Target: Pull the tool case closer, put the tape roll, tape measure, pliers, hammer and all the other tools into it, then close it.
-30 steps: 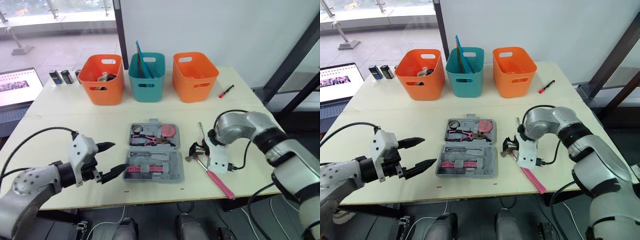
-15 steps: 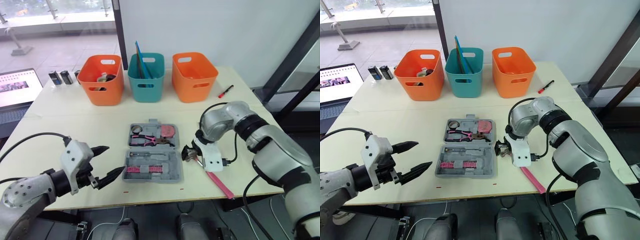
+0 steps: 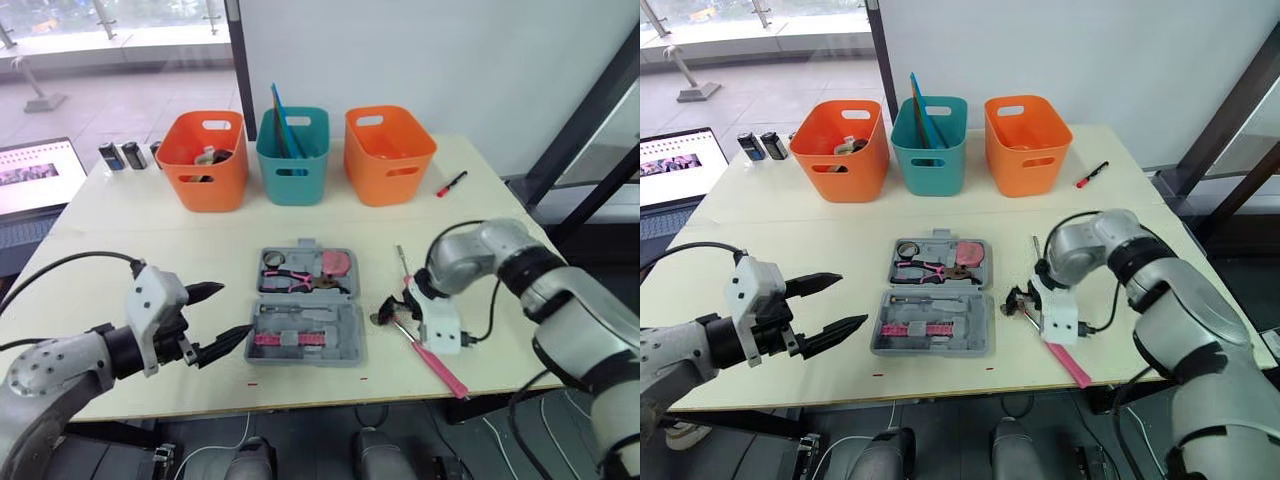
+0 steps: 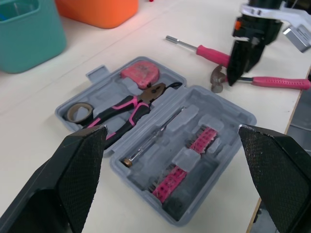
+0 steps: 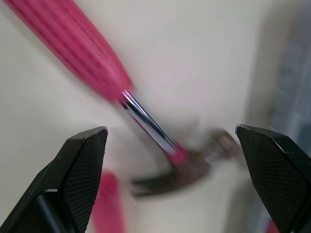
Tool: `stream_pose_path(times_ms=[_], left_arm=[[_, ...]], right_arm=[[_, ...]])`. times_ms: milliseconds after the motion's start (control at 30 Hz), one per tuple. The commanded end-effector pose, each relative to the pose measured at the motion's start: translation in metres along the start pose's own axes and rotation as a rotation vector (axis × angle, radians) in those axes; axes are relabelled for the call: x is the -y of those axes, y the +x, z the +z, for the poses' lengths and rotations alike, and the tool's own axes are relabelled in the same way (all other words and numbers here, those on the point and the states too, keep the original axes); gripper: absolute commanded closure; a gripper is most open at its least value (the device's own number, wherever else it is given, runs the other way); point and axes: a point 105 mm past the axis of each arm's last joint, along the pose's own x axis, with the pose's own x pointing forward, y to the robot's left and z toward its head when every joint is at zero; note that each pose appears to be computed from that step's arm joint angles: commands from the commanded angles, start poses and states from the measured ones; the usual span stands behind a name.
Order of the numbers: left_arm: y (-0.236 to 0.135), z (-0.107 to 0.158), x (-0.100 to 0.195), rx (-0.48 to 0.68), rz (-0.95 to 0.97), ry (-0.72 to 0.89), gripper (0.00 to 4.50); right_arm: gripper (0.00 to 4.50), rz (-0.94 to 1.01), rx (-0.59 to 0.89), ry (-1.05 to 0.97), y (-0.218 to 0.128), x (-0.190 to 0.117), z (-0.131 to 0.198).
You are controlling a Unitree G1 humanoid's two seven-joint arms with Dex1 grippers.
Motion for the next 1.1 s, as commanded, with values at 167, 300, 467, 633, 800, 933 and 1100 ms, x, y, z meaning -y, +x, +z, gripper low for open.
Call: stream_pose_path(times_ms=[167,300,467,633,800,933,1100], left_arm=[[0.007,0.005,0.0,0.01,-0.046,0.025,0.0],[0.007,0.005,-0.001,0.008,-0.045,0.028,0.0],[0.007,0.005,-0.001,0.007,-0.034,0.029,0.0],[0.006,0.006,-0.002,0.007,-0.024,0.032,0.0],[0.006,0.006,-0.004,0.007,-0.014,0.035,0.0],[0.007,0.006,-0.005,0.007,-0.011,0.034,0.0],[0.008,0.005,-0.007,0.005,-0.015,0.035,0.0]], right_arm=[[0.05,-0.028,-0.057,-0.024,-0.006,0.01,-0.004],[0.05,0.002,-0.061,-0.031,-0.002,0.008,-0.006],[0.56,0.053,-0.058,-0.035,0.006,0.001,-0.005],[2.81,0.085,-0.044,-0.079,0.012,0.005,-0.002],[4.48,0.091,-0.026,-0.09,0.019,0.008,0.004],[4.48,0.078,-0.023,-0.091,0.02,0.006,0.007],[4.48,0.045,-0.037,-0.139,0.005,0.016,0.006]])
